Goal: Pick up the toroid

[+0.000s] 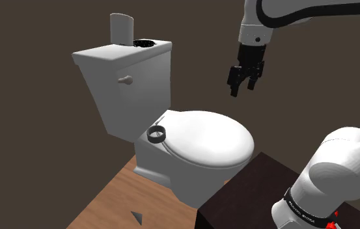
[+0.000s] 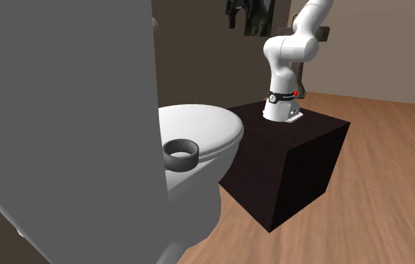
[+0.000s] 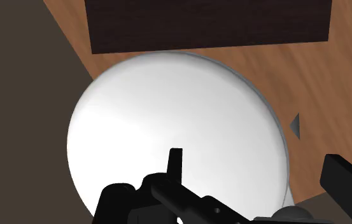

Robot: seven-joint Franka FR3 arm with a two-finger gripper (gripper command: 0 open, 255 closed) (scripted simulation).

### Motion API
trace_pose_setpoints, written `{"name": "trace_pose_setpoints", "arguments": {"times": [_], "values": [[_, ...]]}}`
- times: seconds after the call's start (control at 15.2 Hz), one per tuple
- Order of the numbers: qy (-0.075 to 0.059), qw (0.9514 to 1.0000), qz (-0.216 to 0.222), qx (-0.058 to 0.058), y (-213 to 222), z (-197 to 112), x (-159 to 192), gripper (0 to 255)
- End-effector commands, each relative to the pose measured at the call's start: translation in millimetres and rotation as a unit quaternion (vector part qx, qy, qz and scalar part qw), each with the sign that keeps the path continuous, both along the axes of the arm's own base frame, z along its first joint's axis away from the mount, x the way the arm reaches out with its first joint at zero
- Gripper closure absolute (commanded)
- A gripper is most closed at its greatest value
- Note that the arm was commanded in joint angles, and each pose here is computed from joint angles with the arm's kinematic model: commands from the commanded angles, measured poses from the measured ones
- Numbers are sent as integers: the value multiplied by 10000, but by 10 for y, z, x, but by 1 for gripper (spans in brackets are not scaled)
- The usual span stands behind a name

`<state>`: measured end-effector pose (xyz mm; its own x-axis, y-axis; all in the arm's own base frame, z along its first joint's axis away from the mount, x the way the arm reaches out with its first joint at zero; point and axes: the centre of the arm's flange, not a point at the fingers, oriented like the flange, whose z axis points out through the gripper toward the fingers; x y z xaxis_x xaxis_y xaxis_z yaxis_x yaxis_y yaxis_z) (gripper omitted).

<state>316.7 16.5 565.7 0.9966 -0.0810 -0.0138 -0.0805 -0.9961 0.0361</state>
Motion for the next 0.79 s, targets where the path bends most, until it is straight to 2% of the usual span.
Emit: {"name": "trace_pose_setpoints", "arguments": {"times": [0.0, 0.73], "values": [[0, 10000, 0, 0, 0, 0, 0, 0], [122, 9999, -12, 16, 409, -884, 1113, 0]]}}
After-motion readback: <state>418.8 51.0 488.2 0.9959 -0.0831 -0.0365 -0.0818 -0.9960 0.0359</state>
